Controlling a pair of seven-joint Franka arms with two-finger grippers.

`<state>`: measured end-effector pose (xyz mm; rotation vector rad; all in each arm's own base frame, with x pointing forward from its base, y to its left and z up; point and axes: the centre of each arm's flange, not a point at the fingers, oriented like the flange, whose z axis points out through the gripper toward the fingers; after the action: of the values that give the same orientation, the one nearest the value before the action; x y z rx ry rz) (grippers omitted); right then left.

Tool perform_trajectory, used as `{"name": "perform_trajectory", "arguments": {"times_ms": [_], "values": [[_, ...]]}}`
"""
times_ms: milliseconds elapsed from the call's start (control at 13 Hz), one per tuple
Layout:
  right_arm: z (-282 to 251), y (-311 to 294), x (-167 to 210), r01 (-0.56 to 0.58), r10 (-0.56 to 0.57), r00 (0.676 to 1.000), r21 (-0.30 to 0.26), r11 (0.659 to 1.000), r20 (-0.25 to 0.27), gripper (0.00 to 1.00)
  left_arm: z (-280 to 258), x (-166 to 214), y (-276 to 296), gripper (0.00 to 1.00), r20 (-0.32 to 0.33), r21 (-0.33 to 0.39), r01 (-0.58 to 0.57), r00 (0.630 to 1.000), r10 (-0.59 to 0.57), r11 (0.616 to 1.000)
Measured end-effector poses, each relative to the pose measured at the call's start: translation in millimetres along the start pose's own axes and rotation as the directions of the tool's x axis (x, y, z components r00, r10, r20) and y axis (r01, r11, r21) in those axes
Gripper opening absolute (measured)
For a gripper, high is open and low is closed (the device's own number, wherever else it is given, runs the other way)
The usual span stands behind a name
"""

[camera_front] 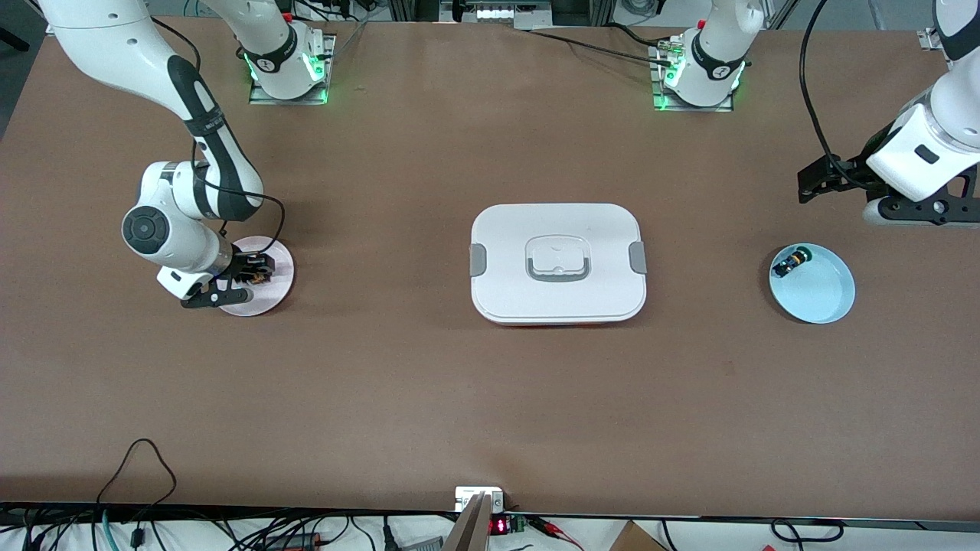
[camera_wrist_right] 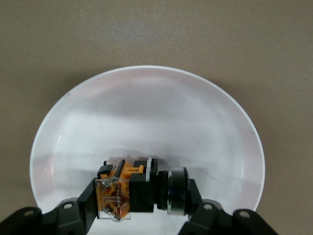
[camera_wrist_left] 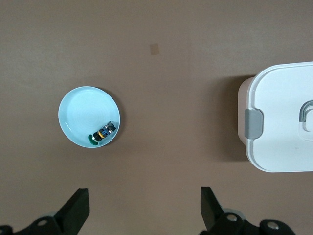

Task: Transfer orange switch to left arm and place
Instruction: 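Lift the switch with the right gripper while the left gripper reaches over the box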

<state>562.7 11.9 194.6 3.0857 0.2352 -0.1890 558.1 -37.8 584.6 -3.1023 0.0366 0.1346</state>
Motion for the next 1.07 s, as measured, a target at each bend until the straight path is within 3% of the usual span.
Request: {"name": "perform_trajectory", "arguments": {"times_ms": [230, 460, 613, 1073], "values": [[-24, -7, 3, 0.017, -0.017, 1.000, 0.005, 1.000, -0.002, 0.72, 0, 0, 1, 1.00, 0.001, -0.022, 0.002, 1.000, -0.002, 1.000], [-65, -10, 11, 0.028, -0.029, 0.999, 0.013, 1.000, 0.038, 0.72, 1, 0, 4, 1.00, 0.010, -0.050, 0.002, 1.000, -0.002, 0.999], [-104, -13, 20, 0.067, -0.068, 0.997, 0.022, 0.997, 0.048, 0.72, 1, -1, 10, 1.00, 0.019, -0.107, 0.002, 1.000, 0.000, 0.994], [-193, -25, 36, 0.224, -0.214, 0.973, 0.124, 0.967, -0.091, 0.72, 4, -5, 22, 1.00, 0.064, -0.207, 0.001, 0.998, 0.013, 0.978]]}}
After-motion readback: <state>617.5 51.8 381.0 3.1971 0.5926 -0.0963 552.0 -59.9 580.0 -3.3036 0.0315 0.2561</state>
